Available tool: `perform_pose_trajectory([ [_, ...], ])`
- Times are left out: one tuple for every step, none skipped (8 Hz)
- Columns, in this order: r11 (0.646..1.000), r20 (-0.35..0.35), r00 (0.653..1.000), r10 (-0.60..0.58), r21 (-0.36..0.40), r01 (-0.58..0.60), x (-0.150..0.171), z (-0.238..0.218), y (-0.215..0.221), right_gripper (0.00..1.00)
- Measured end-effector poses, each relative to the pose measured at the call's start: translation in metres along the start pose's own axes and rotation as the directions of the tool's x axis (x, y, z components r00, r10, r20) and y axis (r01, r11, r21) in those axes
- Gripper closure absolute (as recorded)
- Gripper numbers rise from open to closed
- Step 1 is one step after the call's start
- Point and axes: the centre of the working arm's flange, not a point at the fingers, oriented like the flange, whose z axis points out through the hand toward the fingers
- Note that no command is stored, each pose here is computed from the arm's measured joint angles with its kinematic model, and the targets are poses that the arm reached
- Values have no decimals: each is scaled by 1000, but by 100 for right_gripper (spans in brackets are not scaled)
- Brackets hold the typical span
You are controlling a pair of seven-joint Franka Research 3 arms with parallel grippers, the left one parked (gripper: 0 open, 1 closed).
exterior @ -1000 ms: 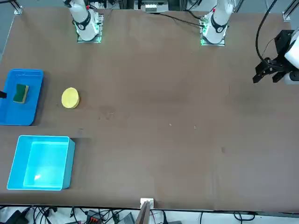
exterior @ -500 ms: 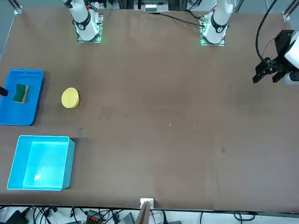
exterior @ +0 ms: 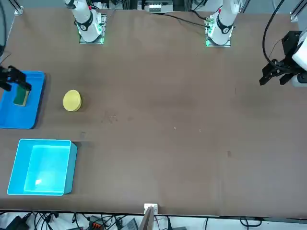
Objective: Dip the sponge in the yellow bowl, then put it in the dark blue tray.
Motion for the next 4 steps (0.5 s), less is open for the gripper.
perform_pose_trajectory([
  [1000,-3,1000,-11,4,11,-13,-1,-8,0],
  [1000,-2,1000,-17,8,17,-24,-3,-11,0],
  [1000,-4,1000,-16,10,16,-31,-5,-10,0],
  [1000,-6,1000,-15,11,15,-33,-6,-9,0],
])
